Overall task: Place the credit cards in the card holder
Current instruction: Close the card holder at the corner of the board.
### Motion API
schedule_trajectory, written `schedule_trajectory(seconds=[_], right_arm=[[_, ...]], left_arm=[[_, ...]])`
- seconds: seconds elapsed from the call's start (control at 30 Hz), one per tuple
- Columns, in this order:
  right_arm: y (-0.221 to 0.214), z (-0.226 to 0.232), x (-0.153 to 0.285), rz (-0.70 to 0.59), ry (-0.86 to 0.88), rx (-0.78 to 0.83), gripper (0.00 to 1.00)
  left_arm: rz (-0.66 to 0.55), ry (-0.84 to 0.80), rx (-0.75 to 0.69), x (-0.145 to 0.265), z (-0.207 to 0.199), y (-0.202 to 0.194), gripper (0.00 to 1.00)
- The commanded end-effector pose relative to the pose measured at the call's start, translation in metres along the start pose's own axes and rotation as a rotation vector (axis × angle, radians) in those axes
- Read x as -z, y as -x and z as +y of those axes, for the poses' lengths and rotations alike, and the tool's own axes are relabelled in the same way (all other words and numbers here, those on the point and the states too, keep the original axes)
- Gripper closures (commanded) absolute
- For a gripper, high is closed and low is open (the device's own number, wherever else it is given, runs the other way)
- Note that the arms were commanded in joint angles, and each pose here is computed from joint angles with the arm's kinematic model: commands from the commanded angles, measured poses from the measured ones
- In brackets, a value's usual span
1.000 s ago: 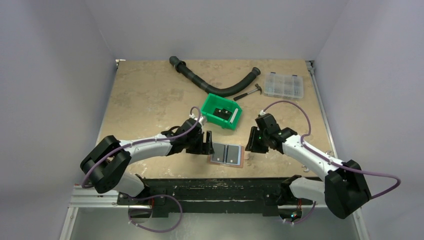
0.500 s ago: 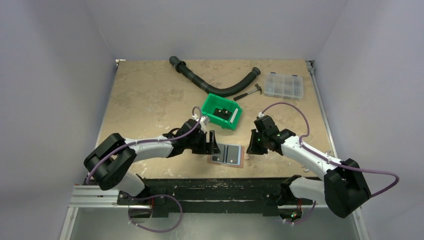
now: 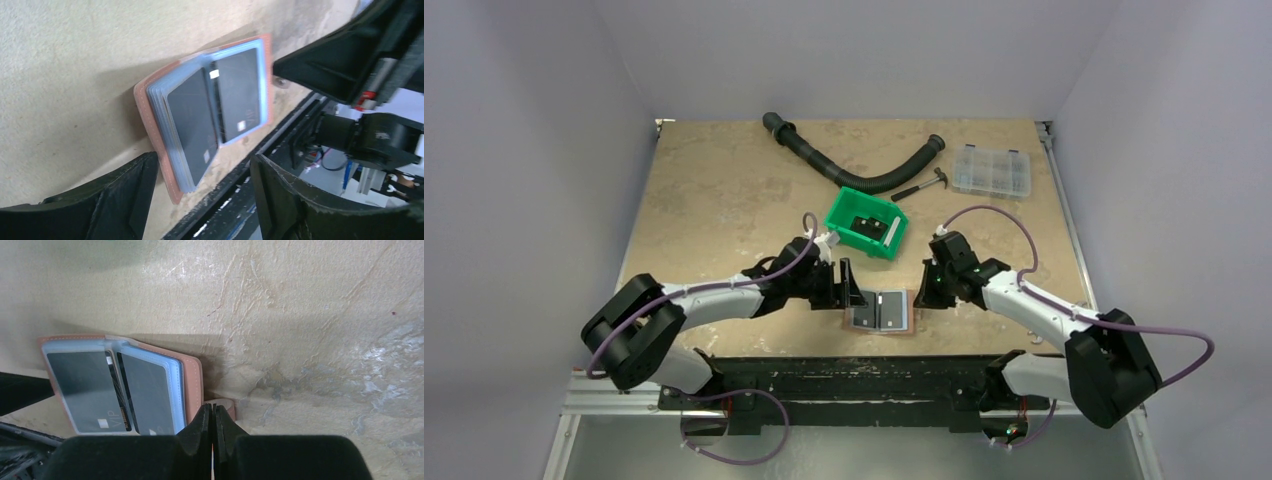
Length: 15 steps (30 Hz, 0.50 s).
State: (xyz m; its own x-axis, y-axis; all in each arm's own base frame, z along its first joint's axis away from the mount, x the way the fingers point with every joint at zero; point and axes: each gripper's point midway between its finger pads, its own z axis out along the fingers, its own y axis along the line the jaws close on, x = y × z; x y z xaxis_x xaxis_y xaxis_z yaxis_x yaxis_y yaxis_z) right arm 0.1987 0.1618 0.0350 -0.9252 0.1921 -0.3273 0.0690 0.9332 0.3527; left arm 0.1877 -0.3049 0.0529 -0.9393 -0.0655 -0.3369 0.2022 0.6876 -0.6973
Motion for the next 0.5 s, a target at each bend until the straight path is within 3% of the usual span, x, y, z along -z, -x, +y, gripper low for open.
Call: schedule_trajectory(seconds=[0.0, 0.47], right_arm=[[0.004, 0.023, -0.001, -0.013, 0.102, 0.017, 1.00], [0.007, 0.075, -0.003, -0.010, 0.295, -0.013, 1.00]], left_arm=[[-0.061, -0.135, 0.008, 0.020, -0.046, 0.020, 0.29], [0.017, -0.294, 0.018, -0.016, -0.088, 0.008, 0.31]])
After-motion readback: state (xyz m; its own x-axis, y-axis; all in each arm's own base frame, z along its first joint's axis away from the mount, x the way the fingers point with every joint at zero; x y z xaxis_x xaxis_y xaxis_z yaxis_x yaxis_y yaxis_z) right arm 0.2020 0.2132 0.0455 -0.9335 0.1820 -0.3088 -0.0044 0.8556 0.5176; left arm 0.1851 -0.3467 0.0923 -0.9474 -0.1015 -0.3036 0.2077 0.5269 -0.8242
